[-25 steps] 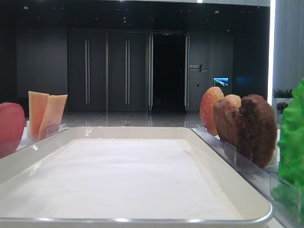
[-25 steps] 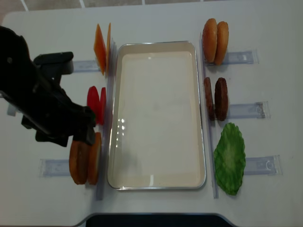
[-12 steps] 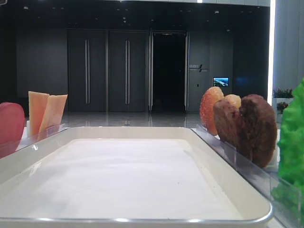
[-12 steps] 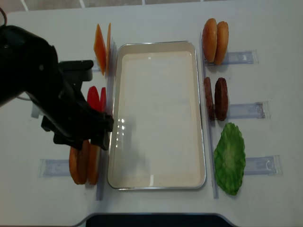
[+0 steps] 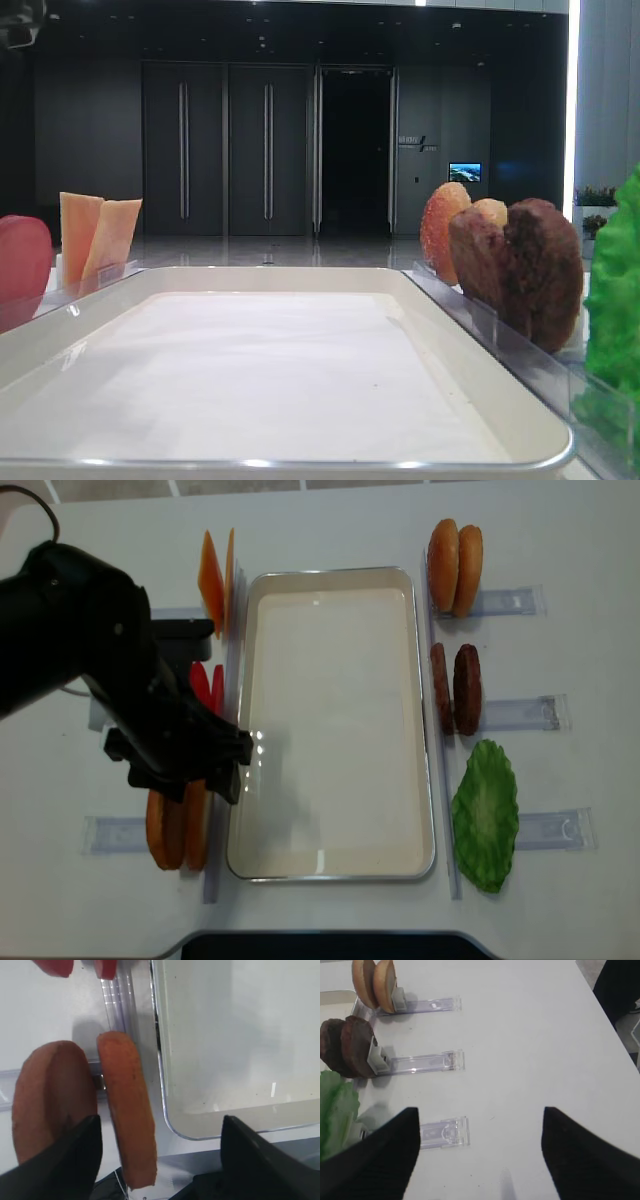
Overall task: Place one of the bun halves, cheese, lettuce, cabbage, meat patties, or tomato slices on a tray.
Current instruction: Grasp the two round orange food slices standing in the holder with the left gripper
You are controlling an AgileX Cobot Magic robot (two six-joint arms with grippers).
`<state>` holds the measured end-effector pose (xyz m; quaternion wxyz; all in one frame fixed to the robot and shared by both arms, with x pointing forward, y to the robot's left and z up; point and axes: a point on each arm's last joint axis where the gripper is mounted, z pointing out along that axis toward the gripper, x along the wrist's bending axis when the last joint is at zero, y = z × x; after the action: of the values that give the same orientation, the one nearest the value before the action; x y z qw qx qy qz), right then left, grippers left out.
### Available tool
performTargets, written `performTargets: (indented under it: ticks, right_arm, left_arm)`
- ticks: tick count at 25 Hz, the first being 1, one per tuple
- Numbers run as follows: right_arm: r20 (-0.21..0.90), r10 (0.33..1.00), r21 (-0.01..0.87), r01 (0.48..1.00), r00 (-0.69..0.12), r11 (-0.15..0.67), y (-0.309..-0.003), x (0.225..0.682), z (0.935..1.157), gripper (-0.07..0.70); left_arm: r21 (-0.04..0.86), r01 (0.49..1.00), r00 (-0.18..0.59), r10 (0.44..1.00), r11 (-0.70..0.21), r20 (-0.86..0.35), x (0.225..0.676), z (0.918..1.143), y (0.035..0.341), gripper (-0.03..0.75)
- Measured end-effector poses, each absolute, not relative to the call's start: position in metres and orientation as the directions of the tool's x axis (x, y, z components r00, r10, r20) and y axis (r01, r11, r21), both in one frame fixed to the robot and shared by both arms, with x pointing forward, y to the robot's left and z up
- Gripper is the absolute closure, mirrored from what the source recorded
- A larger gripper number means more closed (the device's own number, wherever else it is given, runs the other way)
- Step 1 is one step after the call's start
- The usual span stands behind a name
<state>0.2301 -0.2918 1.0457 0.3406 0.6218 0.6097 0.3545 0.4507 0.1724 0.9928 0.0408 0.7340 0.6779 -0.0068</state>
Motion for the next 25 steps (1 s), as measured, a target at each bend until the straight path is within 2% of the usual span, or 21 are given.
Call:
performTargets:
  ticks: [12,17,25]
  right_arm:
    - [0.026,1.0,0.856,0.517,0.005,-0.025,-0.292,0.23,1.046,0.118]
    - [0.026,1.0,0.856,0.517,0.005,-0.025,-0.292,0.23,1.046,0.118]
    - [0.026,1.0,0.856,0.517,0.005,-0.025,-0.292,0.23,1.046,0.118]
  left_arm:
    - [-0.006,0.996,0.085,0.996,-0.086,-0.023,0.456,0.977,0.171,0.169]
    - [-0.026,0.996,0.09,0.996,-0.09,-0.006,0.455,0.975,0.172,0.27]
    - [-0.044,0.994,0.101,0.995,-0.1,0.02,0.454,0.975,0.174,0.489]
